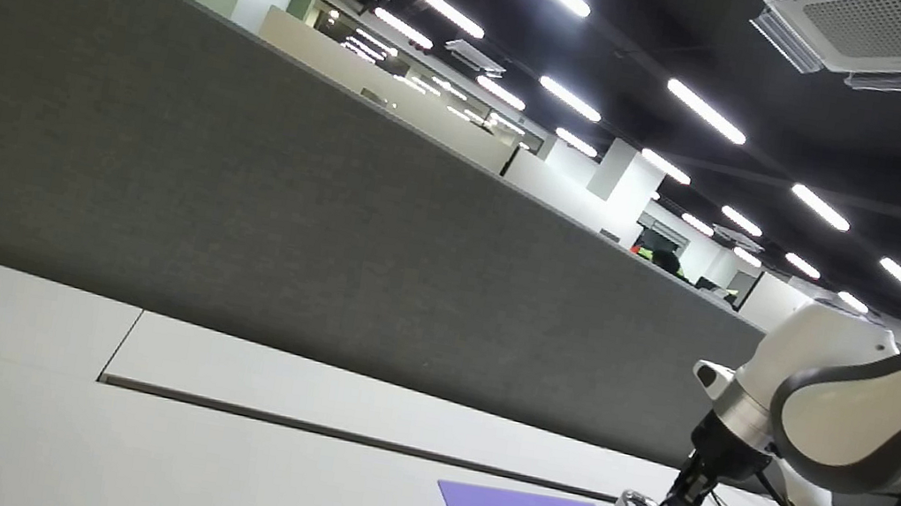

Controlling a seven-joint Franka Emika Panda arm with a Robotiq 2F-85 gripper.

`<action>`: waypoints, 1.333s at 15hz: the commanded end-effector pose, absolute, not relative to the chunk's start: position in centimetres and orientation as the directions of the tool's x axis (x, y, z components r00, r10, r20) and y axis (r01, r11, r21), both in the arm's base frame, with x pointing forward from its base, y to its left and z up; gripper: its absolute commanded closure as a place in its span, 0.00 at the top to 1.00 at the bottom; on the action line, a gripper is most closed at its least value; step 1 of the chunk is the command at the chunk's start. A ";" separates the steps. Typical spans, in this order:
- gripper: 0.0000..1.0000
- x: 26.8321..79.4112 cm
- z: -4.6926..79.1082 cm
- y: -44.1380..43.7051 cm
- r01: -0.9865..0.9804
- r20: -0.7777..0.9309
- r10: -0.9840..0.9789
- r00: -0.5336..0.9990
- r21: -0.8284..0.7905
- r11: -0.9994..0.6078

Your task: Slide the lid to open the drinking hole of the cup

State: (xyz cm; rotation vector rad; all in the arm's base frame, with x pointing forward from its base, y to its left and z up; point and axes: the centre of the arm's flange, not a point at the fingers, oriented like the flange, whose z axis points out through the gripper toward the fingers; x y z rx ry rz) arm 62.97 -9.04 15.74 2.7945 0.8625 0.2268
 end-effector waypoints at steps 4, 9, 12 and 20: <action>0.00 64.3 14.7 -8.7 0.521 0.121 0.565 0.816 0.269 -0.810; 0.00 64.4 13.9 -8.6 0.523 0.109 0.571 0.814 0.291 -0.801; 0.00 64.5 13.7 -8.8 0.531 0.092 0.588 0.804 0.336 -0.778; 0.00 65.5 15.7 -8.3 0.531 0.175 0.556 0.813 0.172 -0.830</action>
